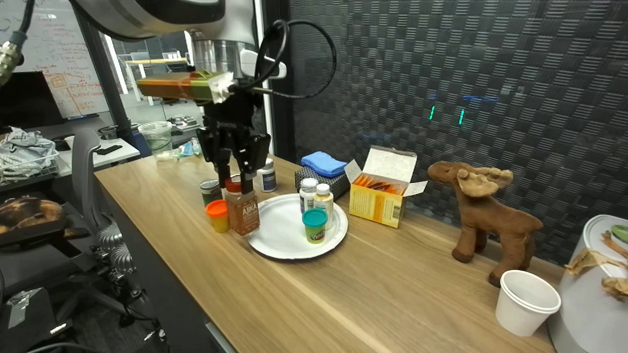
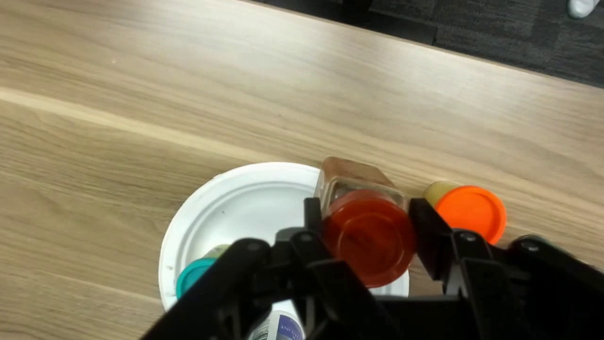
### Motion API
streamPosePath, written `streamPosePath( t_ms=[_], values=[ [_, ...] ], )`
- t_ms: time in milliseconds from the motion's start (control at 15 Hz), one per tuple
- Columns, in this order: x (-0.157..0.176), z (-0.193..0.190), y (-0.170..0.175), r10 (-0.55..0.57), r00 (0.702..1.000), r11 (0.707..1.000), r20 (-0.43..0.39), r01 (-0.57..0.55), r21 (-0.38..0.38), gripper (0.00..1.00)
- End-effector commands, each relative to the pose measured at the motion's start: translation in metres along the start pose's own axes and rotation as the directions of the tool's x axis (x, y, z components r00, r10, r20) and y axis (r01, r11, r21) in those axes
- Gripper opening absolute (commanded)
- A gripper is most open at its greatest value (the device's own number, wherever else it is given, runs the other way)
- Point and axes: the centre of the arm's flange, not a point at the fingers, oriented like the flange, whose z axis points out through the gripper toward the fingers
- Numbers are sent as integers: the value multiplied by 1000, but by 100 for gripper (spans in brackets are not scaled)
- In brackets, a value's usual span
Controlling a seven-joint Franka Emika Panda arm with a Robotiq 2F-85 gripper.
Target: Put the bottles on the tray
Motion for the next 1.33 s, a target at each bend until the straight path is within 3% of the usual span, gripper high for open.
streamPosePath(
  t_ms=[0,333,800,1267],
  values=[
    [36,2,9,-34,999,999,-40,35,13,24],
    [63,-1,19,-31,993,999,-112,32,4,24],
    [81,18,28,-31,995,999,-93,29,-22,24],
    [95,17,42,-8,989,998,-146,0,-57,24]
  ],
)
